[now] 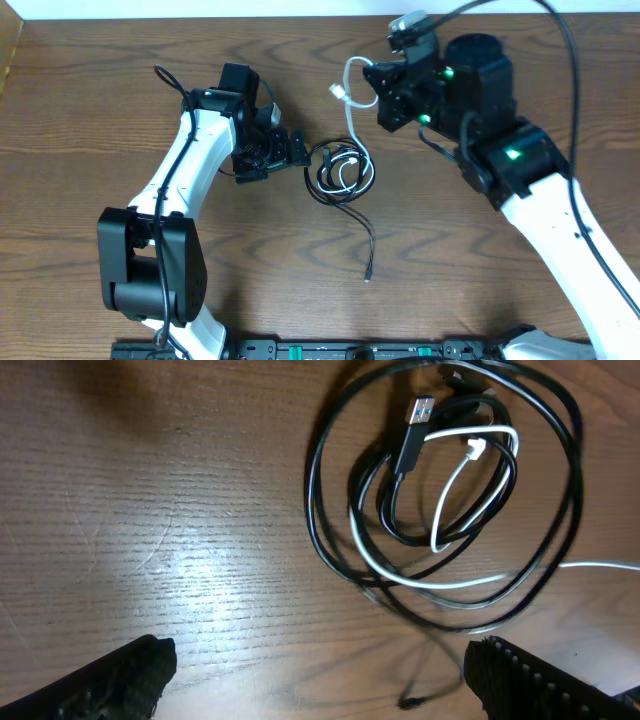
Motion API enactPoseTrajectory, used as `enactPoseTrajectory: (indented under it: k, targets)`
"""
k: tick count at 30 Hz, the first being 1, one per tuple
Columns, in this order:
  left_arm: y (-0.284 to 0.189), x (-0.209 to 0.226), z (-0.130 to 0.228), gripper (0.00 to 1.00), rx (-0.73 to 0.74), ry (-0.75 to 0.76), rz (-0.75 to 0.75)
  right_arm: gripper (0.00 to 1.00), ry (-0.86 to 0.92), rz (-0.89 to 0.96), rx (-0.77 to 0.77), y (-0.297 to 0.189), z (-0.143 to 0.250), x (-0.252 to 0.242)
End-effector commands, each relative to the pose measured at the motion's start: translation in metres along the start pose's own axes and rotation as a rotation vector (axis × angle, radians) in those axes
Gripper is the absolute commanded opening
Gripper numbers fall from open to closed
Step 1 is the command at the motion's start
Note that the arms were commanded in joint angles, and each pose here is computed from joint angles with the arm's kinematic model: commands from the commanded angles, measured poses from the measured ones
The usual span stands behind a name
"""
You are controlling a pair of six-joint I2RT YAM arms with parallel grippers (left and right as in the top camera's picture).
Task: Untangle cables
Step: 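Grasp the white cable with the right gripper and pull it upward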
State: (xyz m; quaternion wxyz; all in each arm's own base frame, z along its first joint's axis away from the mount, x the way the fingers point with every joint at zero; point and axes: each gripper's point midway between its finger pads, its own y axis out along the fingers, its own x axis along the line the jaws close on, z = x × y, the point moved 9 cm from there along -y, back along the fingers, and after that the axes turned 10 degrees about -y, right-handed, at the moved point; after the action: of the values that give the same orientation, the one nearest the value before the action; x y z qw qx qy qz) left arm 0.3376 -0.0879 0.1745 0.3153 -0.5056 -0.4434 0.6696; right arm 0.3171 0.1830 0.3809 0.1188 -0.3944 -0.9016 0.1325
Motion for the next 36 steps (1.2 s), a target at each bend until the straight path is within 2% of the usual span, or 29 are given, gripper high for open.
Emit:
enactPoseTrajectory:
  k: [1,5,9,12,17,25,28,32,33,36]
  targets:
    - [0.001,0.0,-0.001,0.97,-0.002,-0.008,-0.006,0.01,0.037,-0.008,-0.054,-0.013,-0.012,0.006]
    - [0.001,0.0,-0.001,0.98,-0.002,-0.007,-0.006,0.01,0.053,-0.012,-0.133,-0.031,-0.028,0.011]
    - [0.001,0.0,-0.001,0.98,-0.001,-0.008,-0.006,0.01,0.02,0.02,-0.28,-0.057,-0.052,0.015]
    - [0.001,0.0,-0.001,0.97,0.001,-0.008,-0.007,0.01,0.022,0.162,-0.393,-0.085,-0.068,0.011]
    - [0.001,0.0,-0.001,0.98,0.001,-0.009,-0.008,0.01,0.087,0.503,-0.568,-0.148,-0.085,-0.001]
    - [0.001,-0.001,-0.002,0.98,-0.008,-0.005,-0.003,0.01,0.164,0.704,-0.771,-0.22,-0.094,0.002]
    - [0.001,-0.001,-0.002,0.98,-0.008,-0.005,-0.003,0.01,0.162,0.701,-0.758,-0.223,-0.092,0.003]
    - [0.001,-0.001,-0.002,0.97,-0.008,-0.004,-0.003,0.01,0.147,0.715,-0.62,-0.203,-0.077,-0.002]
    - [0.001,-0.001,-0.002,0.98,-0.007,-0.005,-0.003,0.03,0.141,0.723,-0.556,-0.195,-0.071,-0.005]
    - [0.001,-0.001,-0.002,0.98,-0.007,-0.005,-0.003,0.19,0.132,0.736,-0.373,-0.167,-0.05,-0.013]
